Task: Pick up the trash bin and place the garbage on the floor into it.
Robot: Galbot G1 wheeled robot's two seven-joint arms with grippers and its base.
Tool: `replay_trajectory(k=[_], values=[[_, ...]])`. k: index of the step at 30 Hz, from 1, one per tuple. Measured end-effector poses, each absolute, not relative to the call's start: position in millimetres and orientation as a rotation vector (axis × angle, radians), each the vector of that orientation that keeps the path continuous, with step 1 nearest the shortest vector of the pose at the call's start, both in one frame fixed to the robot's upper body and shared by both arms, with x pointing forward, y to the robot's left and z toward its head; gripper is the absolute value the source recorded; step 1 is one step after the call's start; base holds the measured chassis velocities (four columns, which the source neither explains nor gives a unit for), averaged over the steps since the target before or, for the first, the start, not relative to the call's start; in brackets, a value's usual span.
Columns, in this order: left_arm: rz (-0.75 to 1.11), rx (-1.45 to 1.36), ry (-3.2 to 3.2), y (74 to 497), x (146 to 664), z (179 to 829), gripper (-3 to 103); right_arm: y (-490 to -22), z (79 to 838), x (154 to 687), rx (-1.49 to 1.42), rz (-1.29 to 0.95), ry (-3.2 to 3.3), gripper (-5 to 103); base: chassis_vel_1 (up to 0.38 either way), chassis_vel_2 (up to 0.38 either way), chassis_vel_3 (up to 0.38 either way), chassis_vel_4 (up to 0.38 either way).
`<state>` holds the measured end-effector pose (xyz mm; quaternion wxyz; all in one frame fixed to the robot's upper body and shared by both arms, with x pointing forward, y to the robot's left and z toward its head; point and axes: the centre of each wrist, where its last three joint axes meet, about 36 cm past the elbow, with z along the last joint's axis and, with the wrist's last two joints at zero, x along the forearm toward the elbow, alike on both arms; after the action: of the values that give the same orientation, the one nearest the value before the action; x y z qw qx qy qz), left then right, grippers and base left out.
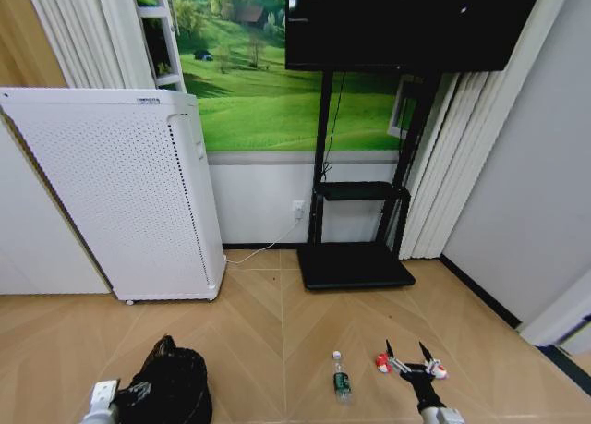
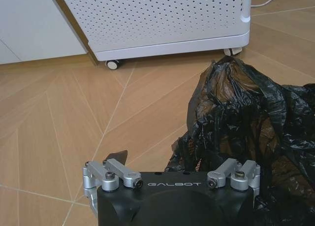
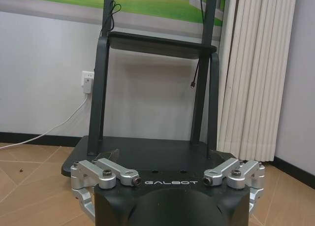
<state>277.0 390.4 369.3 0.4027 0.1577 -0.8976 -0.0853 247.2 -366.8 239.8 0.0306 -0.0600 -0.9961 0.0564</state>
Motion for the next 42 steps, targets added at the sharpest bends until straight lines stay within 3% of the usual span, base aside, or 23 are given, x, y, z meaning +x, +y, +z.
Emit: replay_trajectory(k=[18, 25, 28, 30, 34, 38, 42], values=[[-0.204, 0.384, -2.260, 382, 282, 355, 70, -366, 236, 249, -0.186, 0.173, -3.068, 100, 0.000, 0.000, 0.000, 0.000], [-0.201, 0.374, -2.256, 382, 281, 351, 52, -364, 234, 250, -0.182, 0.173, -3.067, 100, 0.000, 0.000, 0.000, 0.000], [-0.197, 0.364, -2.260, 382, 280, 351, 36, -365, 233, 251, -0.172, 0.172, -3.076, 100, 0.000, 0.000, 0.000, 0.000], [-0.196, 0.364, -2.260, 382, 280, 351, 36, -365, 233, 251, -0.168, 0.172, -3.080, 100, 0.000, 0.000, 0.000, 0.000], [-0.194, 0.364, -2.263, 382, 280, 351, 20, -364, 233, 252, -0.167, 0.169, -3.086, 100, 0.000, 0.000, 0.000, 0.000], [-0.192, 0.363, -2.270, 381, 280, 351, 13, -364, 233, 252, -0.167, 0.168, -3.087, 100, 0.000, 0.000, 0.000, 0.000], [-0.190, 0.365, -2.270, 380, 279, 351, 13, -364, 233, 252, -0.167, 0.169, -3.088, 100, 0.000, 0.000, 0.000, 0.000]])
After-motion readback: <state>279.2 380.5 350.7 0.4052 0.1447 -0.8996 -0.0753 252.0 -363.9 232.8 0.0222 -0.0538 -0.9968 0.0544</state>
